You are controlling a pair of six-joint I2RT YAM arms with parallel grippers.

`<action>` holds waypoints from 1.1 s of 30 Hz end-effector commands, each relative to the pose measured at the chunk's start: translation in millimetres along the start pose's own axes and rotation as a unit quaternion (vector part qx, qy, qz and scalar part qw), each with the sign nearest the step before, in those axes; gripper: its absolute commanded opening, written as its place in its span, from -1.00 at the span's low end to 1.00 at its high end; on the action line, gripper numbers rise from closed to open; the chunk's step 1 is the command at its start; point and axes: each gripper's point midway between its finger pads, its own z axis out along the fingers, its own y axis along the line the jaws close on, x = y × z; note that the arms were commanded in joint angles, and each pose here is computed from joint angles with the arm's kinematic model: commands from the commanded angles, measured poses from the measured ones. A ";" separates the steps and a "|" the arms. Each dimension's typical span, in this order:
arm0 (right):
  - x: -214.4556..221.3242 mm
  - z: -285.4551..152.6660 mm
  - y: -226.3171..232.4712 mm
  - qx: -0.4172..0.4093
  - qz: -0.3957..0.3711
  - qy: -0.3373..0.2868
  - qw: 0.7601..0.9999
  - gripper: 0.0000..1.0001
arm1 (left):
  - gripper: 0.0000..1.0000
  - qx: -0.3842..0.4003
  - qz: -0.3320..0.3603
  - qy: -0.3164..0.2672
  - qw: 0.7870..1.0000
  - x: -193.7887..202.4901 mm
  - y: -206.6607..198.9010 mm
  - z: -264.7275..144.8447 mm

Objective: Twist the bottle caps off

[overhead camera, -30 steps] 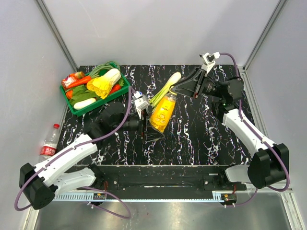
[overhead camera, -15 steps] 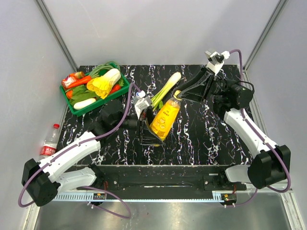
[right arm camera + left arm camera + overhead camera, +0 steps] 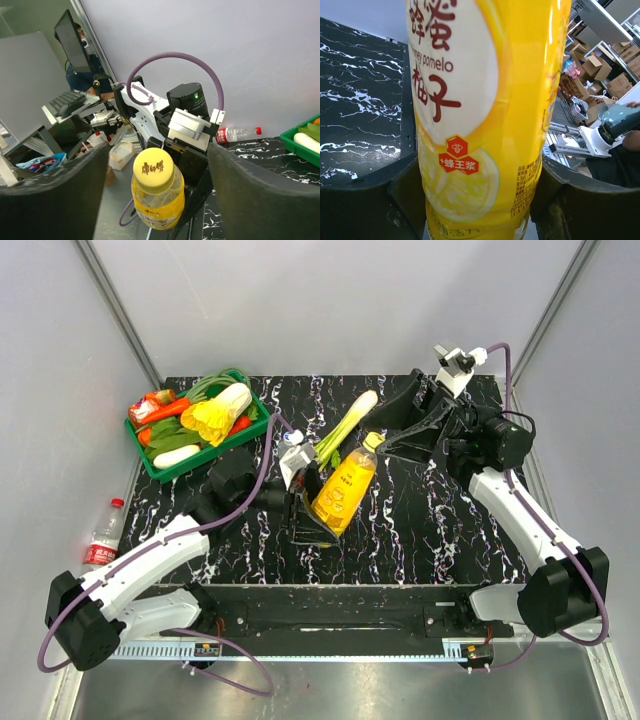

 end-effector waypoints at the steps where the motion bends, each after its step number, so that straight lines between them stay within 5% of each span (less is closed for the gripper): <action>1: -15.3 -0.2 15.8 -0.010 -0.063 -0.034 0.997 0.80 | -0.85 0.006 0.043 -0.006 0.999 -9.4 -9.0 -1.5; 3: -20.2 -2.3 8.4 0.011 -0.062 -0.045 0.997 0.99 | -0.85 -0.007 0.047 -0.003 0.999 -8.7 -5.7 -2.2; 11: -33.4 -11.1 -30.7 0.138 -0.028 -0.076 0.987 0.99 | -0.83 -0.137 0.040 0.018 0.990 -2.2 27.1 -17.0; 18: -26.5 -25.1 -63.9 0.241 0.011 -0.068 0.968 0.99 | -0.88 -0.300 0.053 0.037 0.952 -0.4 70.0 -48.6; 26: -8.6 -46.1 -105.2 0.340 0.076 -0.059 0.936 0.99 | -0.89 -0.457 0.091 0.040 0.884 -12.1 93.3 -81.3; 33: 15.5 -53.5 -129.6 0.356 0.142 -0.050 0.922 0.98 | -0.89 -0.587 0.111 0.092 0.797 -11.0 114.2 -100.1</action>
